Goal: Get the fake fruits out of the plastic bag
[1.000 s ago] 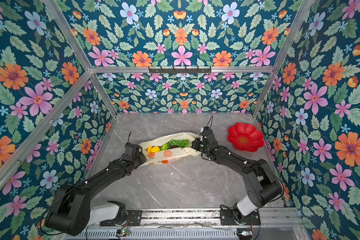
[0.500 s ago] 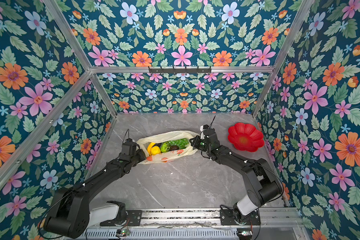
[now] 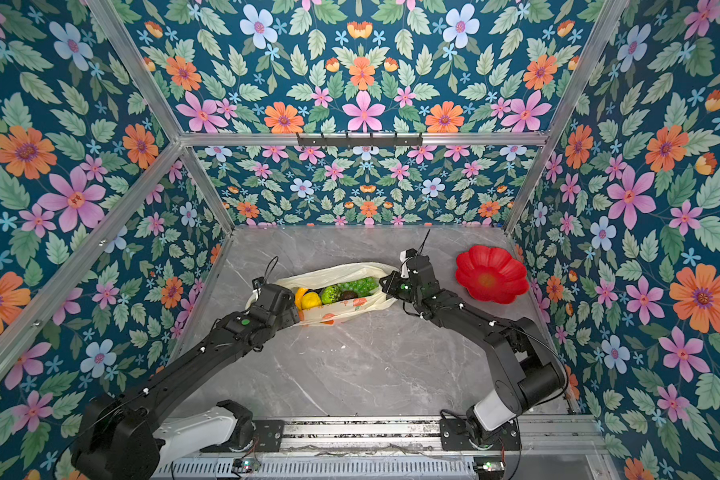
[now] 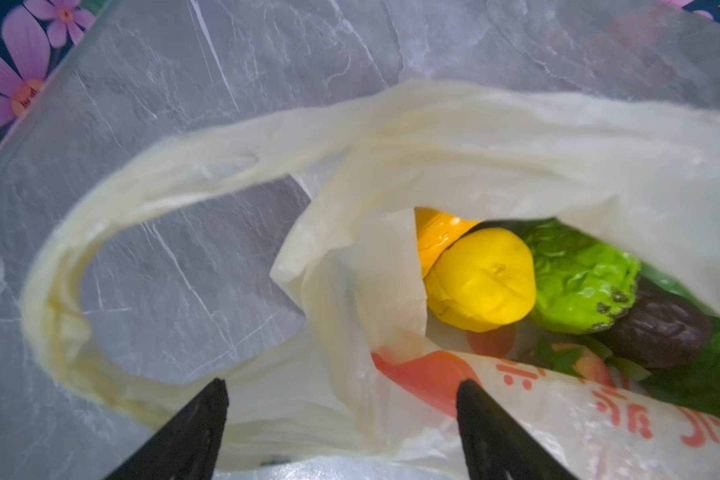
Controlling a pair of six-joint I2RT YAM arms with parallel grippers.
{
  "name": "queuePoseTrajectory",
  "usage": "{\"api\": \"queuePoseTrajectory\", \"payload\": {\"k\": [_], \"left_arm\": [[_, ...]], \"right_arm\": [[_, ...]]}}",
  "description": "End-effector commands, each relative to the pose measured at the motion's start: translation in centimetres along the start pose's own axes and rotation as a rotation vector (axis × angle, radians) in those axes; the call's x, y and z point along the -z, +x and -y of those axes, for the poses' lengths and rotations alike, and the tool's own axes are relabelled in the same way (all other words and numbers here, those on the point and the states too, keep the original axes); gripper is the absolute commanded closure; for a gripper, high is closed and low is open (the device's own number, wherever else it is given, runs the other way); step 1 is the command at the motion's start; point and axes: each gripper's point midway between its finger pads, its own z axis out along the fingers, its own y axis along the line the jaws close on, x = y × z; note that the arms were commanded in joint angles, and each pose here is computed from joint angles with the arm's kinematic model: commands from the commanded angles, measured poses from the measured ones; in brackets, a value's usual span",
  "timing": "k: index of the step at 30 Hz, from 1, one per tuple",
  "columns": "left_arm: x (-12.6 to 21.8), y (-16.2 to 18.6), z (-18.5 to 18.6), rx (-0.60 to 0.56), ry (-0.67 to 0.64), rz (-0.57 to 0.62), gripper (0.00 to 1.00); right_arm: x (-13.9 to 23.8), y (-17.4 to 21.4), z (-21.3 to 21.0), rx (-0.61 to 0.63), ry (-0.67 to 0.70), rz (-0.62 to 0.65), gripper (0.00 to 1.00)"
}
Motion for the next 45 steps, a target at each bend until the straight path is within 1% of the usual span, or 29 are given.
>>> {"api": "queuePoseTrajectory", "payload": {"k": [1,4,6,7,8,10,12,14,17,18,20,22,26,30,31,33,34,36,38,39,41,45], "left_arm": [[-0.2,-2.4,0.2,-0.120,-0.067,0.062,0.11],[-1.5,-4.0,1.5,-0.214,-0.114,0.073,0.10],[-3.2,-4.4,2.2,-0.267,-0.144,0.060,0.09],[-4.0,-4.5,2.5,-0.274,-0.159,0.044,0.10],[-4.8,-4.7,2.6,-0.273,-0.171,0.033,0.14],[-6.1,-5.7,2.4,-0.248,-0.199,0.037,0.19],[-7.6,-6.9,2.5,-0.208,-0.171,0.045,0.31],[-9.1,-8.4,2.5,-0.149,-0.115,0.034,0.49],[-10.6,-10.5,1.9,-0.049,-0.053,0.035,0.71],[-11.1,-11.0,1.6,-0.009,-0.026,0.032,0.78],[-12.6,-11.2,0.9,0.087,0.024,-0.013,0.90],[-13.6,-10.8,1.0,0.126,0.059,-0.061,0.99],[-13.9,-9.6,2.2,0.131,0.122,-0.123,1.00],[-12.5,-8.8,2.7,0.126,0.169,-0.122,1.00],[-12.0,-8.6,2.9,0.121,0.178,-0.123,1.00],[-11.1,-8.1,2.9,0.114,0.184,-0.121,1.00],[-10.7,-7.7,2.9,0.111,0.188,-0.120,1.00],[-9.9,-7.3,2.9,0.111,0.191,-0.113,1.00],[-9.2,-6.6,2.9,0.108,0.192,-0.109,1.00],[-9.0,-6.4,2.9,0.112,0.192,-0.106,1.00],[-8.4,-5.7,3.0,0.118,0.204,-0.097,1.00],[-7.3,-4.5,3.3,0.123,0.227,-0.084,1.00]], "right_arm": [[0.2,-0.2,-0.1,0.026,0.005,0.007,1.00],[0.1,-0.1,0.2,0.027,0.020,-0.001,1.00],[0.0,0.1,0.3,0.027,0.025,-0.010,1.00],[-0.1,0.2,0.4,0.027,0.026,-0.014,1.00],[-0.1,0.2,0.5,0.029,0.029,-0.016,1.00],[-0.2,0.3,0.7,0.034,0.037,-0.024,1.00],[-0.4,0.6,1.1,0.040,0.053,-0.034,1.00],[-0.5,0.8,1.5,0.051,0.071,-0.047,1.00],[-0.7,1.1,2.2,0.064,0.094,-0.072,1.00],[-0.8,1.2,2.3,0.065,0.096,-0.077,1.00],[-1.0,1.2,2.7,0.057,0.098,-0.084,1.00],[-1.1,1.2,3.0,0.041,0.090,-0.087,1.00],[-1.2,1.3,2.7,0.039,0.061,-0.095,1.00],[-1.3,1.4,1.8,0.070,0.050,-0.119,1.00],[-1.2,1.4,1.7,0.088,0.068,-0.123,0.90],[-0.8,1.3,1.3,0.141,0.119,-0.121,0.64],[-0.4,1.2,1.0,0.175,0.152,-0.114,0.53],[0.4,0.9,0.8,0.237,0.253,-0.101,0.39],[1.5,0.6,1.0,0.284,0.376,-0.091,0.30],[2.0,0.4,1.2,0.292,0.424,-0.085,0.27],[3.0,0.2,1.6,0.312,0.518,-0.076,0.24],[4.2,0.2,1.5,0.362,0.622,-0.044,0.20]]}}
